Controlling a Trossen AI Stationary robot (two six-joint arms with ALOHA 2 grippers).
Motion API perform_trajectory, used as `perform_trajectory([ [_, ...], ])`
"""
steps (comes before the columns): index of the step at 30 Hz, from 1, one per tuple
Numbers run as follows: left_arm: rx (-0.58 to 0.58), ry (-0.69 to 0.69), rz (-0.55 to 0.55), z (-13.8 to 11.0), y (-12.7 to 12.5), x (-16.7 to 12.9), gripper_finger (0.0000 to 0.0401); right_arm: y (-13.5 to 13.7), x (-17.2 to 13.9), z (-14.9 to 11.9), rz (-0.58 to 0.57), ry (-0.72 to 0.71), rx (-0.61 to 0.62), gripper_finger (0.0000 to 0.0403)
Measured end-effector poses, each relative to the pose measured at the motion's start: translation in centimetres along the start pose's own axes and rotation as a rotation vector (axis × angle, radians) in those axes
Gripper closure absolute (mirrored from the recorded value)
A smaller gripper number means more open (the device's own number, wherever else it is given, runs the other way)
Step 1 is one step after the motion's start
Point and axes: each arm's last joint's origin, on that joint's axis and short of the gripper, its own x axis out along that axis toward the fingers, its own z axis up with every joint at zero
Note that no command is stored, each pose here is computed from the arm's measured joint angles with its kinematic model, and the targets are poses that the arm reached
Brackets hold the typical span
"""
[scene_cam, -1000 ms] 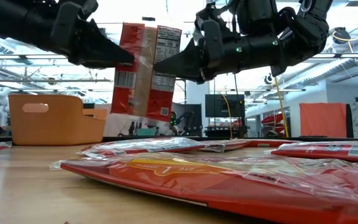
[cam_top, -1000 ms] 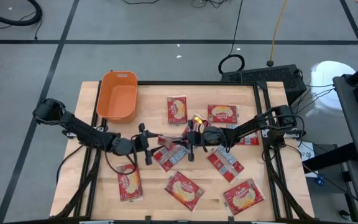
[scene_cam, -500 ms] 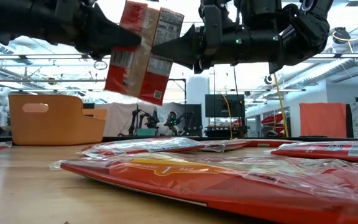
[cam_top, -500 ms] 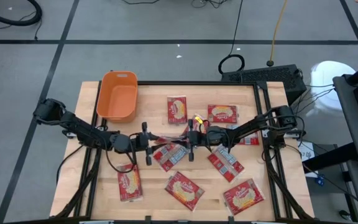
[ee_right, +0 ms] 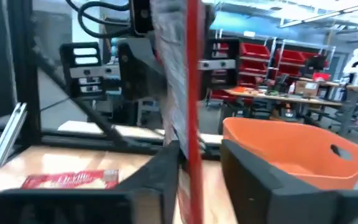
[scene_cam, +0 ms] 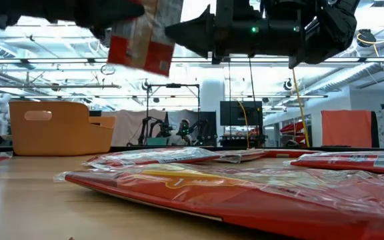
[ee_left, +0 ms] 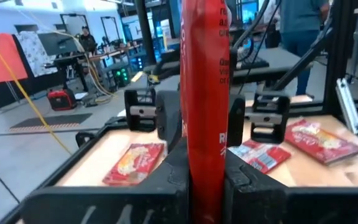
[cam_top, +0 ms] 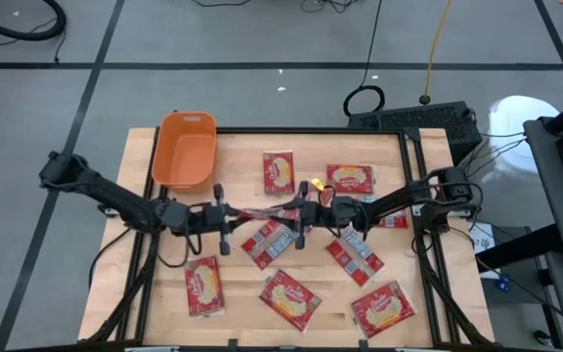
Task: Sort popcorn bags into baskets
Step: Put the red popcorn bag into the orange bin
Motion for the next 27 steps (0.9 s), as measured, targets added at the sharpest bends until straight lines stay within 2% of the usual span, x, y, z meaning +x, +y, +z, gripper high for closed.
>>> perform_trajectory([
  [4,0.037,0.073,-0.001,3.2,1.0,-0.8,0.0382,-0.3,-0.2,0.9,-0.088,0.001,0.007,0.0226],
  [8,0.082,0.156,0.057,7.3,2.2,-1.6,0.0380,-0.4,-0.4,0.9,-0.112,0.057,0.026,0.0188],
  [15,0.237,0.312,0.235,12.0,4.4,-2.8,0.0380,-0.1,-0.5,0.0,-0.094,0.150,0.081,0.0170],
  [21,0.336,0.470,0.423,14.1,7.0,-4.4,0.0375,1.4,-0.8,-0.2,-0.049,0.187,0.076,0.0170],
  [27,0.405,0.617,0.526,13.7,9.3,-5.0,0.0377,2.7,-1.1,-0.1,-0.006,0.187,0.075,0.0170],
])
